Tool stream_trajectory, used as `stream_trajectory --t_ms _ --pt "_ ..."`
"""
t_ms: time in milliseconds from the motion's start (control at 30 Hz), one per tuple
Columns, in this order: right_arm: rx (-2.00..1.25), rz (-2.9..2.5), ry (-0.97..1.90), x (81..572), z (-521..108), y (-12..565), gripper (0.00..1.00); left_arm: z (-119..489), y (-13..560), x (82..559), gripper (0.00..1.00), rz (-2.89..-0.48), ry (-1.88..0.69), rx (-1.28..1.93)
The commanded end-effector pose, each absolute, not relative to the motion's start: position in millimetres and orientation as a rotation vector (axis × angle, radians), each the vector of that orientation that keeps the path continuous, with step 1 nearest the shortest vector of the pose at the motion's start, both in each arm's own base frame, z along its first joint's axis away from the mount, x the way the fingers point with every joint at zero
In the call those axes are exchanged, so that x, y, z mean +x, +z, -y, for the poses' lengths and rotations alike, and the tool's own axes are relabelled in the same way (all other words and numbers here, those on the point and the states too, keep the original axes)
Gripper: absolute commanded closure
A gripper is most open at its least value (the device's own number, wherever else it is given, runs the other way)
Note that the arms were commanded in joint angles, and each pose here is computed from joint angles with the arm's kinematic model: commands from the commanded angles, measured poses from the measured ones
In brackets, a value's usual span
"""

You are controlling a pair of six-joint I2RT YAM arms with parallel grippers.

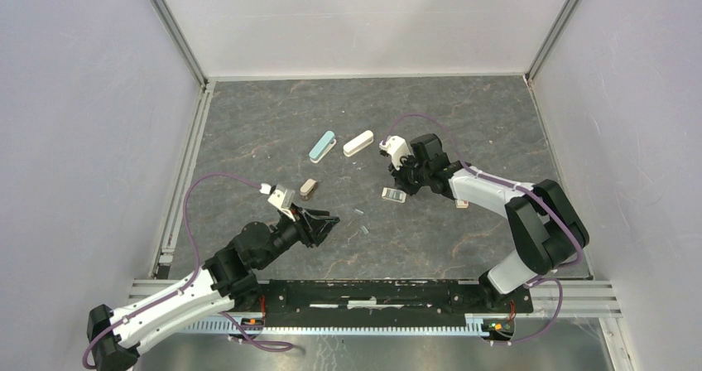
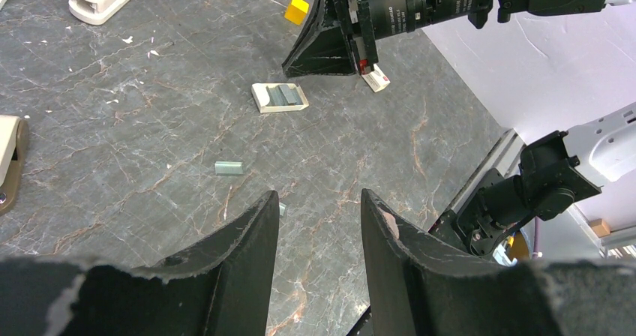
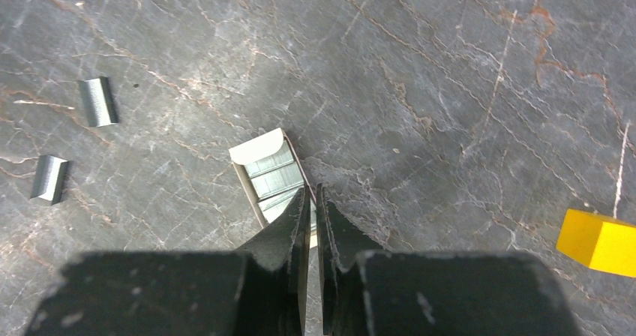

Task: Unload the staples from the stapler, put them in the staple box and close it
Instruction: Adjust the staple in the staple box.

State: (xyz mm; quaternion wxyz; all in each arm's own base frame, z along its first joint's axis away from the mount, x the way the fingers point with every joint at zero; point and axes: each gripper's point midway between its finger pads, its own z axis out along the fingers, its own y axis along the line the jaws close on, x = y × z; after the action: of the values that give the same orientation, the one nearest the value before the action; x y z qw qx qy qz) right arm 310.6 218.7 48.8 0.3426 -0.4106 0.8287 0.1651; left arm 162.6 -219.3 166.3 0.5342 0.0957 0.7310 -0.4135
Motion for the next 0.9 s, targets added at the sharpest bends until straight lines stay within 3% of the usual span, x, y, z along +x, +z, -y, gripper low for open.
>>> stream_trajectory --t_ms 0,867 --pt "-1.104 -2.107 0.491 308 -228 56 0.88 218 168 164 0.49 -1.728 -0.97 0.234" --pt "-1.125 -2.16 0.524 299 -228 38 0.87 218 167 166 0.49 -1.726 -0.967 0.23"
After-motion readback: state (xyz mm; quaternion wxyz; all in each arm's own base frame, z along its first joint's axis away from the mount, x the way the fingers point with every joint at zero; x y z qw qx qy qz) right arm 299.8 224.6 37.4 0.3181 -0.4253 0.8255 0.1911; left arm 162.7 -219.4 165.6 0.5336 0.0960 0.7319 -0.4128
